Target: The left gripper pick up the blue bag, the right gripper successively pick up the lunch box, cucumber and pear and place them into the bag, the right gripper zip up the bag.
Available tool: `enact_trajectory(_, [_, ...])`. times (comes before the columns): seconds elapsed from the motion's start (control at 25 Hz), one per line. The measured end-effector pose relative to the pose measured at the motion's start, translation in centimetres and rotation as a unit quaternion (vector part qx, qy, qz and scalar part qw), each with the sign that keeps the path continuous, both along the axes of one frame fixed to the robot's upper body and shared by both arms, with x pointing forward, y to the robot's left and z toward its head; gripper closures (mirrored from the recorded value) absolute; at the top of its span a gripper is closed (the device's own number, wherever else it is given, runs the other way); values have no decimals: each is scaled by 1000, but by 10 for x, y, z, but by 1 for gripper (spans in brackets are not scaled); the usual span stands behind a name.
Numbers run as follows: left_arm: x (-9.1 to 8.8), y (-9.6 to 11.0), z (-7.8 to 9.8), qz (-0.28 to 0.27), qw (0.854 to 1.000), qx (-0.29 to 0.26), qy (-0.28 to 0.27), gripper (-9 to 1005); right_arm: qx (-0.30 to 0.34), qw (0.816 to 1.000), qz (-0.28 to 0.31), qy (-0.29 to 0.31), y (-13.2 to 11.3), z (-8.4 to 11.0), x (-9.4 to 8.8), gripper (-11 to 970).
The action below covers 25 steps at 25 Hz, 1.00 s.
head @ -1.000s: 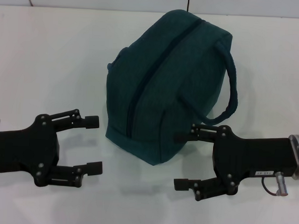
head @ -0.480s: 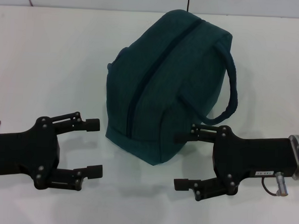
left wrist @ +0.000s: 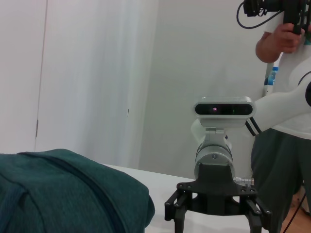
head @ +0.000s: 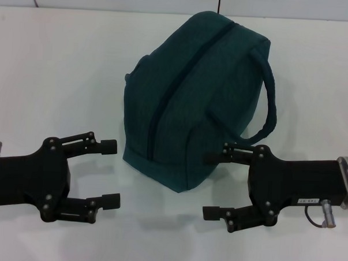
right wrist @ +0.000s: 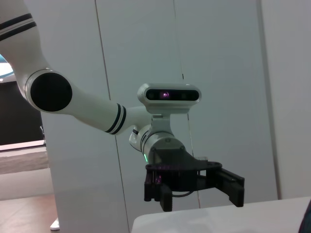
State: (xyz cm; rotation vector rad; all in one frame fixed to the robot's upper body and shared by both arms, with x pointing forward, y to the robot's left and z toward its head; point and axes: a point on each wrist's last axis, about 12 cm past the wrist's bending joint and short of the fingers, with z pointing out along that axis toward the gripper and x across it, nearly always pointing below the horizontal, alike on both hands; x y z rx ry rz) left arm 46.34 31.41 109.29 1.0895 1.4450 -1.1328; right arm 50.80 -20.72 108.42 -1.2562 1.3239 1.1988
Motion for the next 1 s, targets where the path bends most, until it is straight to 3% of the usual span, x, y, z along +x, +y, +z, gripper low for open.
enact_trajectory(1.0, [-1,-1,-1,-3,1000,2,2,116,0,1000,0,1,0,0,0,71])
